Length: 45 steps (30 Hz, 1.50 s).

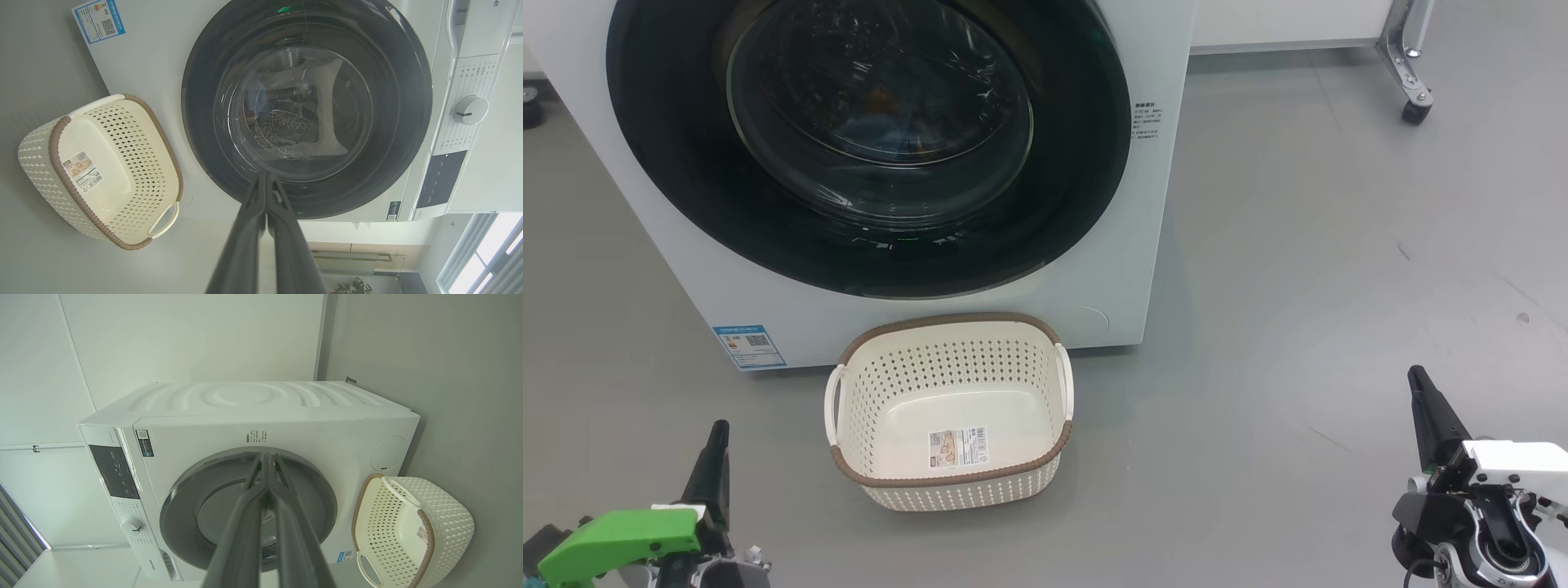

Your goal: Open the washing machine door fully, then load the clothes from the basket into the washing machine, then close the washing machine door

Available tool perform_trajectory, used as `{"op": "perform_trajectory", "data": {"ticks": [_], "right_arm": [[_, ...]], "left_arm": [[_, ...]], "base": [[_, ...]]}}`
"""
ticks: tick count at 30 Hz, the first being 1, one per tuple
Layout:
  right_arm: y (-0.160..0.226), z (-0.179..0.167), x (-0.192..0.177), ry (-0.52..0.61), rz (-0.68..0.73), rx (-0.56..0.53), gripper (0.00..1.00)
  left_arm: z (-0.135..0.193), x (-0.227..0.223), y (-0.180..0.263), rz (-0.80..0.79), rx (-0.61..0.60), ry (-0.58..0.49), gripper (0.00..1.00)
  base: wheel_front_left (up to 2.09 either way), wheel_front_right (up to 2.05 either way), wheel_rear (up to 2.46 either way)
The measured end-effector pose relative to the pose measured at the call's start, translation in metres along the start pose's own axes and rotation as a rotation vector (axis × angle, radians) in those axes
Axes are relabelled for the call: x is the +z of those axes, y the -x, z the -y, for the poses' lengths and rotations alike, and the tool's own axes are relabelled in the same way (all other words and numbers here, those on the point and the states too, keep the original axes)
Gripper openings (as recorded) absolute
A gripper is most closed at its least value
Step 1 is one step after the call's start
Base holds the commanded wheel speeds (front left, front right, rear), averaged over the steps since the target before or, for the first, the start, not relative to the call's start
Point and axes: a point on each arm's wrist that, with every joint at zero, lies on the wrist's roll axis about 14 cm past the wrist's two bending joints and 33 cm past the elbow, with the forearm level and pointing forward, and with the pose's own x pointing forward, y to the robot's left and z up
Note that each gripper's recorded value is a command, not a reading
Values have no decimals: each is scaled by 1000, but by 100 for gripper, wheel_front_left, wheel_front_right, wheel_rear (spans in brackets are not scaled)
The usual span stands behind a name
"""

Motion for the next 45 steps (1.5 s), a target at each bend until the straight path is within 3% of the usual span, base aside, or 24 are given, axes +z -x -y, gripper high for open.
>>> {"op": "perform_trajectory", "data": {"ticks": [45], "right_arm": [[0, 0, 0, 0, 0, 0, 0]], "left_arm": [[0, 0, 0, -5, -1, 1, 0]], "base": [[0, 0, 0]]}}
